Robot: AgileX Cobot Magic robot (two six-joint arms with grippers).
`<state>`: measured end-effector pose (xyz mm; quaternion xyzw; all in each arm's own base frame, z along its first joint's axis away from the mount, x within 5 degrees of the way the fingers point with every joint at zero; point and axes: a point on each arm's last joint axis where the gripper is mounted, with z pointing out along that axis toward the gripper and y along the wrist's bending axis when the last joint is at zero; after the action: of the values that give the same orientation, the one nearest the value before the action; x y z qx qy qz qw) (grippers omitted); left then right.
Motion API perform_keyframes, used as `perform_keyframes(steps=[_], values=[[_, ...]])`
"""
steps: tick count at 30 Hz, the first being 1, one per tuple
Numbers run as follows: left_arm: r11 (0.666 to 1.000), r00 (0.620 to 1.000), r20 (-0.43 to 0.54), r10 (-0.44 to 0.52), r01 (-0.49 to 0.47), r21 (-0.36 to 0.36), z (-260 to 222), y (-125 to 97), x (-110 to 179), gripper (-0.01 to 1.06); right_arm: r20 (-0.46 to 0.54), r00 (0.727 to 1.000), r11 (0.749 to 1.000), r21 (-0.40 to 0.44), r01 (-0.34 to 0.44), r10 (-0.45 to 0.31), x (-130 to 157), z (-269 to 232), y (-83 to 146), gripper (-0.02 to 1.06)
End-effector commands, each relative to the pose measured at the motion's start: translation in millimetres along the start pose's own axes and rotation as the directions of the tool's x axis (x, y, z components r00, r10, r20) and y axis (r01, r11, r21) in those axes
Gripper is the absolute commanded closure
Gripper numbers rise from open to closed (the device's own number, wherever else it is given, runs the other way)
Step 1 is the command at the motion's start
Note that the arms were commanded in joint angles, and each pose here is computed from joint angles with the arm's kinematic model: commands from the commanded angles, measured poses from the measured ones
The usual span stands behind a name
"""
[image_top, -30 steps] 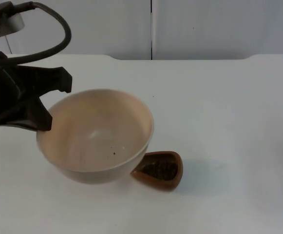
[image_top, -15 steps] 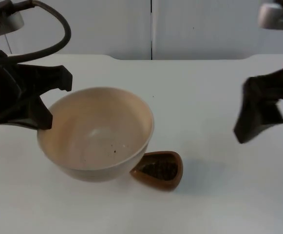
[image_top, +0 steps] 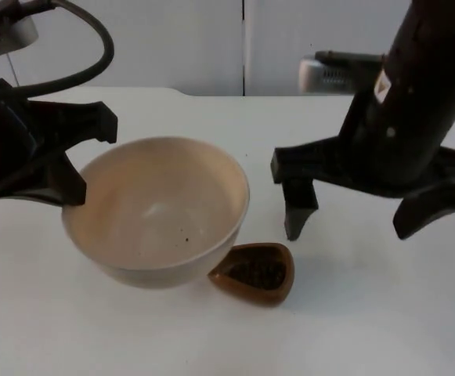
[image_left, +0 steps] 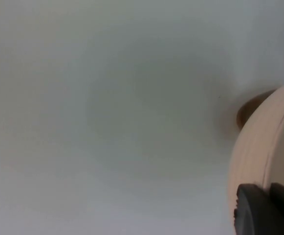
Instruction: Pick up the bowl with the left hand and pour the coffee beans from the cup into the bowl with the right hand.
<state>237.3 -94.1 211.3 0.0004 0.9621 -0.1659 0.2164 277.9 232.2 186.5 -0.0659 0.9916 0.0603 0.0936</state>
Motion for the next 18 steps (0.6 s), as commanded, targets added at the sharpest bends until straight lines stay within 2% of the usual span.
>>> perform_keyframes(steps=[1, 6, 18], values=[[1.0, 0.999, 0.019, -0.025, 0.025, 0.011, -2, -1, -1, 1.05, 0.002, 1.0, 0.999, 0.034, -0.012, 0.012, -1, 6, 0, 0.1], [1.0, 0.999, 0.02, -0.028, 0.027, 0.012, -2, -1, -1, 1.05, 0.025, 0.999, 0.997, 0.069, -0.032, 0.031, -5, 21, -1, 0.15], [0.999, 0.999, 0.019, -0.029, 0.029, 0.013, -2, -1, -1, 1.05, 0.082, 0.994, 0.998, 0.009, -0.067, 0.066, -12, 51, 6, 0.18]])
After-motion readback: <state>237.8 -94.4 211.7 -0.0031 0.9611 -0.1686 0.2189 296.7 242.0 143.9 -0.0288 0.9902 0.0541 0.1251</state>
